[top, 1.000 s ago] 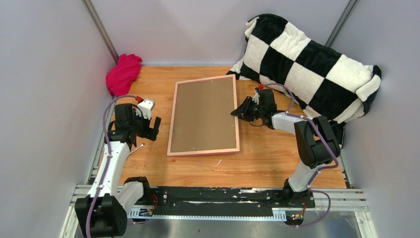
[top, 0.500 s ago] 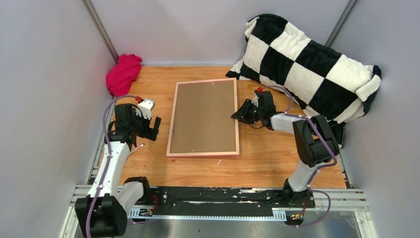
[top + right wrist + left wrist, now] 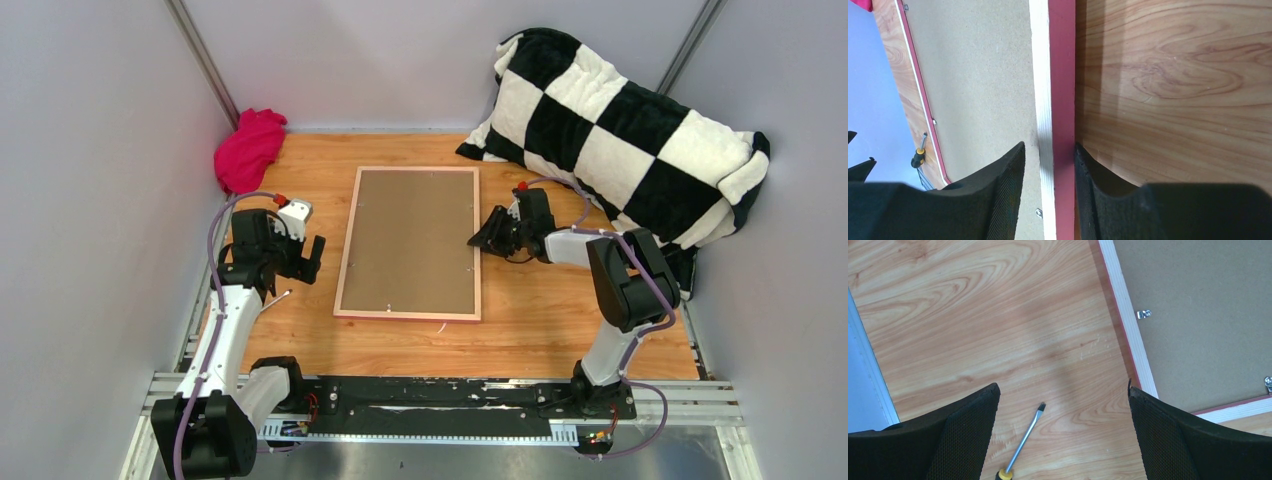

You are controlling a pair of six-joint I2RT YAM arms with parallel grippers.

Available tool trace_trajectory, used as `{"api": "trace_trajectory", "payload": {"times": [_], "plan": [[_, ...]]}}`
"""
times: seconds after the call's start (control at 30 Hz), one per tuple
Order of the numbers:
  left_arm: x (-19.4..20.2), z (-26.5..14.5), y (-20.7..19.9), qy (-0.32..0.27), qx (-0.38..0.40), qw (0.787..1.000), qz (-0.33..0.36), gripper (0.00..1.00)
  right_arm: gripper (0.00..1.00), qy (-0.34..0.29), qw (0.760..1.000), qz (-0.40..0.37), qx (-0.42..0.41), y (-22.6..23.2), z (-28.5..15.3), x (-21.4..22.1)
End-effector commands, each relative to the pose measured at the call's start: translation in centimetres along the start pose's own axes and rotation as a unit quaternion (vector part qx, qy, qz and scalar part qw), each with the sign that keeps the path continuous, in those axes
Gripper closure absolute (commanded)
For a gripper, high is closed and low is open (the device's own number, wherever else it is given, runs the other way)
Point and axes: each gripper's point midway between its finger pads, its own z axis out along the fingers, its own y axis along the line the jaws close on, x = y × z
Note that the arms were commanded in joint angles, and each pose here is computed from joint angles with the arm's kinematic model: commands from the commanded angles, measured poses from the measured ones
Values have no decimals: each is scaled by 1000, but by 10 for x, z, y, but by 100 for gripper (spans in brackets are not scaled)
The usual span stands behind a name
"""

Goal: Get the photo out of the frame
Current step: Turn over the photo frame at the center of the board.

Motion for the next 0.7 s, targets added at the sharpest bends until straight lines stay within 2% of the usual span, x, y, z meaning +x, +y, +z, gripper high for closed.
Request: {"api": "trace_trajectory", "payload": {"times": [0.0,0.1,0.33,0.43,0.57,0.67], "plan": [[1,1,-2,-5,3,1000,3,0,57,3,1000,-17,-13,8,3,3],[1,1,-2,-6,4,1000,3,0,55,1,1000,-20,-13,9,2,2],[1,2,-2,-5,5,1000,2,0,36,-14,999,-33,9,8,-5,-8],[1,2,-2,-5,5,1000,2,0,28,-27,997,-50,52,5,-14,-20],[1,3,-2,-5,6,1000,3,0,21,-47,986,-122,102,14,-39,-49],[2,3,-3,-4,7,1000,2,0,17,-77,976,-178,98,35,-64,-71]]}}
